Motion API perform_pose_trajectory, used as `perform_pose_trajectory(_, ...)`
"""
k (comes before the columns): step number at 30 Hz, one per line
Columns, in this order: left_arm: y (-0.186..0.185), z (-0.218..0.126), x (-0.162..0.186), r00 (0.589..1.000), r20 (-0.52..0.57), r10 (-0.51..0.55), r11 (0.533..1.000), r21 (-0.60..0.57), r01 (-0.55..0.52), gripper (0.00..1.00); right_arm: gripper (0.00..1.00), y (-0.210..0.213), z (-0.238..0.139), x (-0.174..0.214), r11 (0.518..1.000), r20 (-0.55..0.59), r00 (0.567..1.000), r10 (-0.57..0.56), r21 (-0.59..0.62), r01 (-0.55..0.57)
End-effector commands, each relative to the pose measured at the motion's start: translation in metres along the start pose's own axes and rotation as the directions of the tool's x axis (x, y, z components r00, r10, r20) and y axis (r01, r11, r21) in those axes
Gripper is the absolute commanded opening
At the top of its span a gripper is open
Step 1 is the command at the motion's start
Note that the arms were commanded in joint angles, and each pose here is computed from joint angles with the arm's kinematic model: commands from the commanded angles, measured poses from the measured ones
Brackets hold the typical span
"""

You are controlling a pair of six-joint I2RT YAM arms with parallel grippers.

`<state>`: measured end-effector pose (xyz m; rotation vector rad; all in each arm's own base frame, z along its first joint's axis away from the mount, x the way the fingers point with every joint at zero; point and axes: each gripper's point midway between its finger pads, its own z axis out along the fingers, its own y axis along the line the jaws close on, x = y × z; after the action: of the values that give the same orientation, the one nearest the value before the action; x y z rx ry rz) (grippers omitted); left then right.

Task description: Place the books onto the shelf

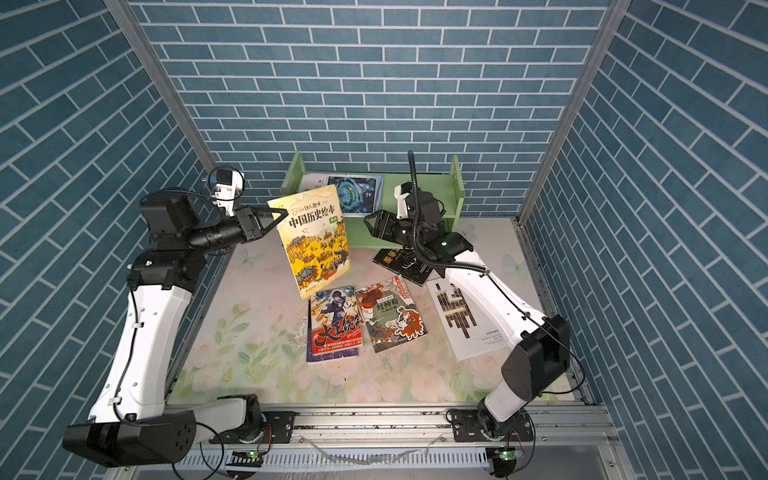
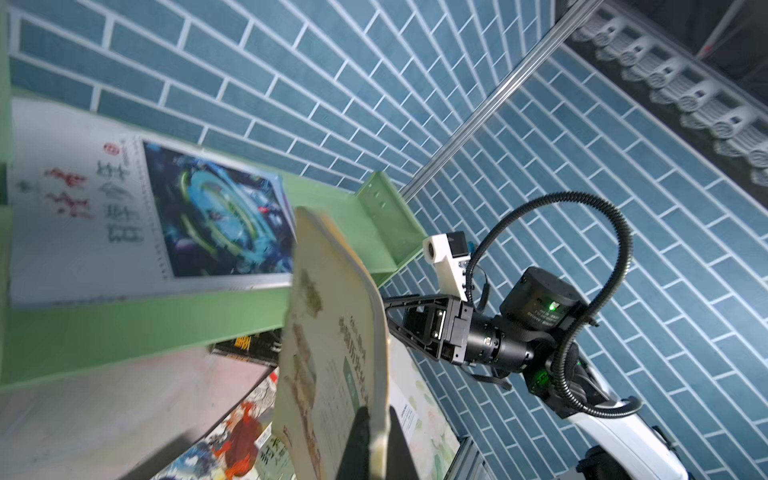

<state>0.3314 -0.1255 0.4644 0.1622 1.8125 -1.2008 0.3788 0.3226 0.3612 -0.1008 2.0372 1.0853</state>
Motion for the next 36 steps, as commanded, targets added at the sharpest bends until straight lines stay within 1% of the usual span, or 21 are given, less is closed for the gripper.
perform_pose_trajectory(1, -0.019, 0.007, -0.049, 0.992, 0.125, -0.009, 0.995, 0.1, -0.003, 0.0, 0.7, -0.002, -0.01, -0.024, 1.0, 0.099, 0.995, -0.005, 0.015, 0.004)
perform_pose_trajectory(4, -0.017, 0.016, -0.093, 0.966, 0.255, -0.053, 0.994, 0.109, 0.026, 0.0, 0.71, 0.007, -0.018, -0.04, 0.998, 0.168, 0.985, 0.034, -0.049, -0.026)
perform_pose_trajectory(5, -0.01, 0.024, -0.106, 0.955, 0.286, -0.08, 0.993, 0.107, 0.051, 0.0, 0.74, 0.011, -0.021, -0.046, 0.996, 0.193, 0.98, 0.05, -0.082, -0.035)
perform_pose_trajectory(7, -0.008, 0.041, -0.128, 0.935, 0.336, -0.117, 0.987, 0.142, 0.073, 0.0, 0.82, 0.02, -0.024, -0.058, 0.987, 0.229, 0.969, 0.088, -0.149, -0.054)
perform_pose_trajectory(9, -0.004, 0.062, -0.141, 0.92, 0.36, -0.154, 0.983, 0.155, 0.104, 0.0, 0.84, 0.026, -0.025, -0.066, 0.978, 0.24, 0.963, 0.12, -0.196, -0.073)
perform_pose_trajectory(13, 0.005, 0.105, -0.154, 0.892, 0.408, -0.195, 0.979, 0.136, 0.152, 0.0, 0.84, 0.031, -0.01, -0.068, 0.958, 0.219, 0.96, 0.177, -0.264, -0.116)
perform_pose_trajectory(16, 0.017, 0.127, -0.154, 0.866, 0.451, -0.216, 0.976, 0.089, 0.197, 0.0, 0.84, 0.029, 0.003, -0.069, 0.945, 0.211, 0.954, 0.212, -0.292, -0.145)
perform_pose_trajectory(18, 0.028, 0.135, -0.15, 0.847, 0.488, -0.211, 0.975, 0.045, 0.217, 0.0, 0.84, 0.028, 0.009, -0.069, 0.944, 0.205, 0.954, 0.216, -0.294, -0.151)
perform_pose_trajectory(19, 0.033, 0.137, -0.15, 0.834, 0.506, -0.221, 0.972, 0.046, 0.229, 0.0, 0.84, 0.027, 0.012, -0.068, 0.944, 0.2, 0.956, 0.216, -0.293, -0.152)
perform_pose_trajectory(21, 0.037, 0.138, -0.153, 0.809, 0.536, -0.239, 0.969, 0.076, 0.236, 0.0, 0.83, 0.025, 0.016, -0.066, 0.945, 0.189, 0.958, 0.217, -0.288, -0.157)
perform_pose_trajectory(22, 0.043, 0.138, -0.152, 0.793, 0.549, -0.266, 0.96, 0.08, 0.267, 0.0, 0.84, 0.023, 0.018, -0.065, 0.946, 0.184, 0.958, 0.218, -0.282, -0.161)
perform_pose_trajectory(26, 0.073, 0.133, -0.138, 0.763, 0.593, -0.256, 0.944, -0.015, 0.329, 0.0, 0.83, 0.017, 0.025, -0.065, 0.945, 0.176, 0.958, 0.228, -0.278, -0.174)
perform_pose_trajectory(28, 0.093, 0.134, -0.122, 0.771, 0.593, -0.234, 0.937, -0.073, 0.341, 0.0, 0.83, 0.014, 0.03, -0.066, 0.938, 0.164, 0.956, 0.244, -0.289, -0.19)
perform_pose_trajectory(32, 0.125, 0.144, -0.085, 0.784, 0.561, -0.266, 0.897, -0.155, 0.415, 0.0, 0.83, 0.008, 0.043, -0.064, 0.93, 0.134, 0.953, 0.27, -0.293, -0.222)
perform_pose_trajectory(36, 0.139, 0.14, -0.062, 0.788, 0.565, -0.245, 0.856, -0.256, 0.449, 0.0, 0.82, 0.002, 0.048, -0.063, 0.929, 0.124, 0.951, 0.283, -0.281, -0.239)
